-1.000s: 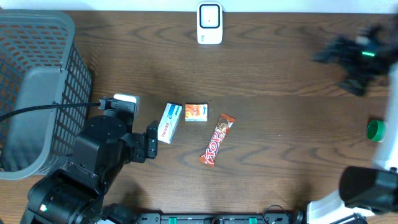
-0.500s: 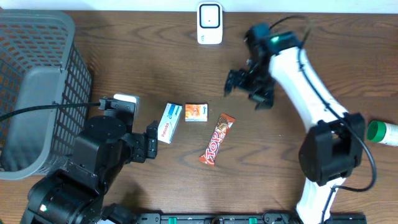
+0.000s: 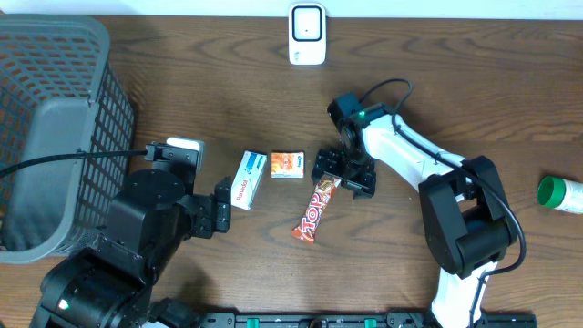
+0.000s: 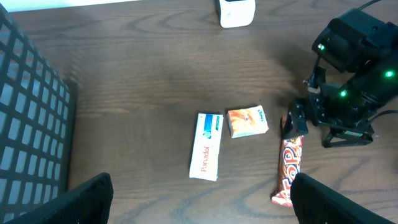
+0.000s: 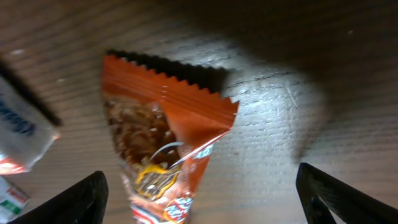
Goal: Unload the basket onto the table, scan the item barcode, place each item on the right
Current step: 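Grasp the red Top chocolate bar by its end with the right gripper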
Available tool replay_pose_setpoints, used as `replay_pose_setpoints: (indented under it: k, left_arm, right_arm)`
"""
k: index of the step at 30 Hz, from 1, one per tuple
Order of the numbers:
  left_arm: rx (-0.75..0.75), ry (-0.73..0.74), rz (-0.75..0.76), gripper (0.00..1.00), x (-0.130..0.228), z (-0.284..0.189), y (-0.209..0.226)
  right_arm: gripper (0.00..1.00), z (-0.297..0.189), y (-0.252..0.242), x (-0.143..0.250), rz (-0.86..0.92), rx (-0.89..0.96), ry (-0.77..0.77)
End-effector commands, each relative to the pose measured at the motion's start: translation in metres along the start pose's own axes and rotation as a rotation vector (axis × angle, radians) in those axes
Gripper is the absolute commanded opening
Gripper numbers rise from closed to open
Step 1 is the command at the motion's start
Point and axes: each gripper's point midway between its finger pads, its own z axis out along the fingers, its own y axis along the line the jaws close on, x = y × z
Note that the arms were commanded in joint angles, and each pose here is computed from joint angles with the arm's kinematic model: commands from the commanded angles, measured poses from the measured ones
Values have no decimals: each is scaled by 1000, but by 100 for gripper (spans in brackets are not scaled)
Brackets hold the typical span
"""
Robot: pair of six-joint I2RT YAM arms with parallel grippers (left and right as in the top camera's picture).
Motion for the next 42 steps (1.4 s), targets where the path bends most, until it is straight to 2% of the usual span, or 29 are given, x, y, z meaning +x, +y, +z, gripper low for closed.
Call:
replay_pose_setpoints:
  k: [1,9,19,26,36,42]
  left_arm:
    - [-2,-6,-15,91,-1,-2,0]
    - [-2,-6,-15,91,-1,-2,0]
    - [-2,-6,-15,91,-1,-2,0]
    - [-2,-6,-15,92,-1,-2,1]
    - [-2,-6,-15,91,-1,-2,0]
    - [-2,-6,-15,91,-1,-2,1]
  right_arm:
    - [91,4,1,1,-50,-3,-5]
    - [92,14,3,1,-85,2,-32]
    - [81,38,14,14,-156,-17,-55]
    - [68,46,-2,18,-131,39,-56]
    - [43,55,-17,25,-121,74,-37]
    - [33,55,-17,28,-132,75,-24]
